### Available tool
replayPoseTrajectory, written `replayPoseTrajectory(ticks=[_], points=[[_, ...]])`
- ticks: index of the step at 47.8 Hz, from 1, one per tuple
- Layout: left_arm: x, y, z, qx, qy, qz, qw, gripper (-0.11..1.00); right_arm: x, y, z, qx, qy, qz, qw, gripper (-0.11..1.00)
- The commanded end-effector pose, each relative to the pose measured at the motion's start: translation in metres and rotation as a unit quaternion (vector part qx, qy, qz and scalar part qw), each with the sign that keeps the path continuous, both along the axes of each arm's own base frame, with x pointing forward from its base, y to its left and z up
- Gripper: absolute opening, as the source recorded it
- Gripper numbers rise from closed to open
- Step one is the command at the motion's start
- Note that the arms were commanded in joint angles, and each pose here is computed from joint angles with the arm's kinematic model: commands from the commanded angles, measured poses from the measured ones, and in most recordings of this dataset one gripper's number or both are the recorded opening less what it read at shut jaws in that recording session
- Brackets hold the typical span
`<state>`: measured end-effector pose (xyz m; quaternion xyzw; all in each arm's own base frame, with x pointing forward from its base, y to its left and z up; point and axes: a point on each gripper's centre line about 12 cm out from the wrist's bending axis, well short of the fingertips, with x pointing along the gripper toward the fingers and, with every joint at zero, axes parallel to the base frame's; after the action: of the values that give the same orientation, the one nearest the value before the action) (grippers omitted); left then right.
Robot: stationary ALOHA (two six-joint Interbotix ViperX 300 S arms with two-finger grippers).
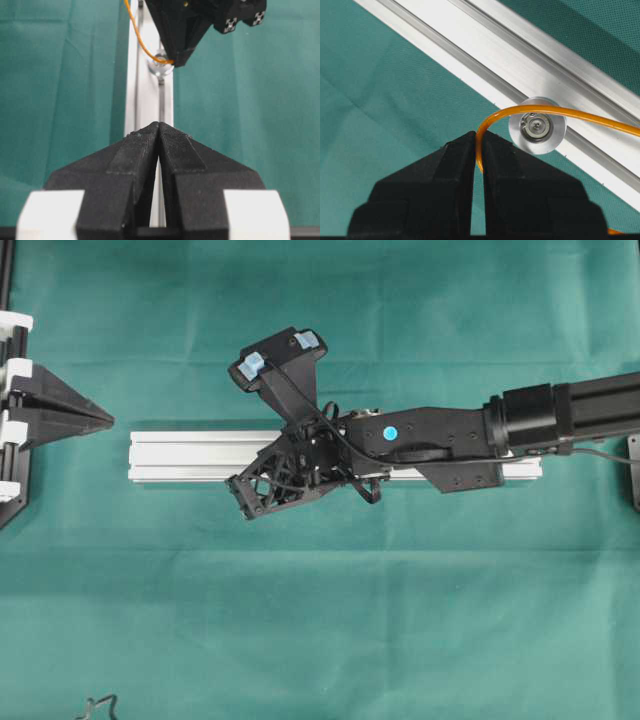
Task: Hook the rubber onto the shaft.
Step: 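Lower the stretched band around the left silver post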
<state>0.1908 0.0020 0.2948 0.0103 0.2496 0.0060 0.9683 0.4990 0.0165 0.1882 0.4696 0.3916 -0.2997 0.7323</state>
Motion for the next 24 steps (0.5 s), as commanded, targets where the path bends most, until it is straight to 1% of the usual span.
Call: replayPoseTrajectory(ticks=[1, 24], points=[[0.003, 0.0, 0.013, 0.001, -0.017, 0.0, 0.9999, 0.0, 0.006, -0.001, 0.021, 0.0, -0.034, 0.001, 0.9994, 0.07], [0.003, 0.0, 0.013, 0.002, -0.018, 0.0, 0.9998, 0.0, 0.01, -0.005, 0.007, 0.0, -0.026, -0.002, 0.9997, 0.07]])
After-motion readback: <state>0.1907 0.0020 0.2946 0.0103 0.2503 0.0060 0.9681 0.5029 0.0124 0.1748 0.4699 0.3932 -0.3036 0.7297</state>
